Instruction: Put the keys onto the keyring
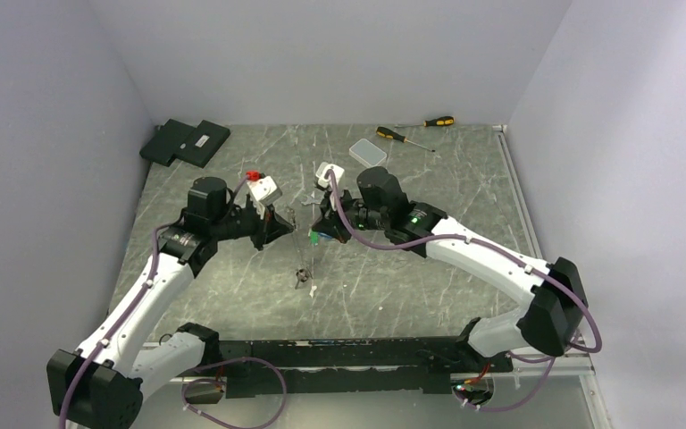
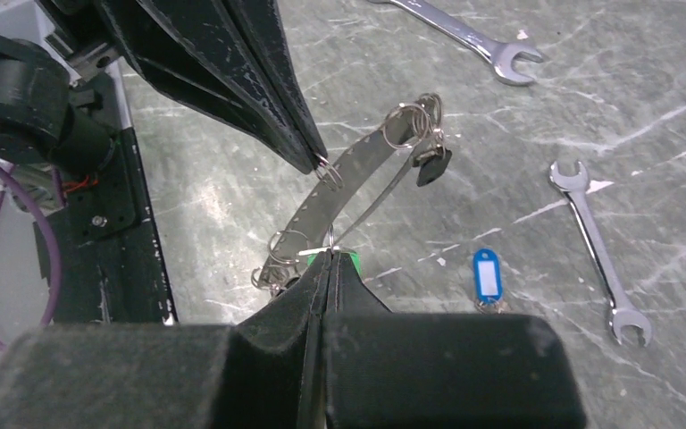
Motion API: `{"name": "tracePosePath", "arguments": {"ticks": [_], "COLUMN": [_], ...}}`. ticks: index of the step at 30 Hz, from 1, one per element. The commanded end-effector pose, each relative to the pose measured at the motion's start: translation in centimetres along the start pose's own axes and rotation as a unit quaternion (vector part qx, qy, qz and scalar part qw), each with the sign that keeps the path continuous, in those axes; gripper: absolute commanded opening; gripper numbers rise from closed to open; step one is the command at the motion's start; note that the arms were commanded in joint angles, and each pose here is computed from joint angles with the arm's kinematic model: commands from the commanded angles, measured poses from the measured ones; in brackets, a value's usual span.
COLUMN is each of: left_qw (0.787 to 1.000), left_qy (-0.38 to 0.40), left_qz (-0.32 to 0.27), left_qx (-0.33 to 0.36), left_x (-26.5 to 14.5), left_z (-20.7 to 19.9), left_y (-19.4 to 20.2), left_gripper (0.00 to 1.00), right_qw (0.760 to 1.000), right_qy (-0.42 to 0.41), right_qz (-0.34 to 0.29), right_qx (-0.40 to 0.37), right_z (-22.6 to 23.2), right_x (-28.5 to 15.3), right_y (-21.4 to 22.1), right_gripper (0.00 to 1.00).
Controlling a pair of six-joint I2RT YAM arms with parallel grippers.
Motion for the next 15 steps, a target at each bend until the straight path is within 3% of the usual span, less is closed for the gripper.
{"name": "tracePosePath", "arguments": {"ticks": [1, 15], "left_qw": [0.999, 0.999], "left_qy": [0.001, 0.006], "left_qz": [-0.035, -0.031], "left_qx": [0.019, 0.020], "left_x": [-0.4, -0.1], "left_z": [-0.5, -0.9], "left_y": [-2.7, -2.6], "left_gripper": [0.00, 0.00], "right_qw": [0.998, 0.997], "right_qy": [-0.026, -0.056], "right_qz": [-0.050, -0.057], "right_qx": [-0.001, 0.002], "right_z": [0.4, 1.2], "right_x": [0.2, 1.8], "right_y": [-3.6, -4.6], "right_gripper": [0.00, 0.00]}}
Point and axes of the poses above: each gripper's point midway between its finger pads, its own x axis out along the fingers, its own z axis along the line the jaws close on, y = z × x, the point moved 1 cm from there along -x, back along the fingers, and after that the axes turned 13 degrees about -x, right-handed, at the moved point
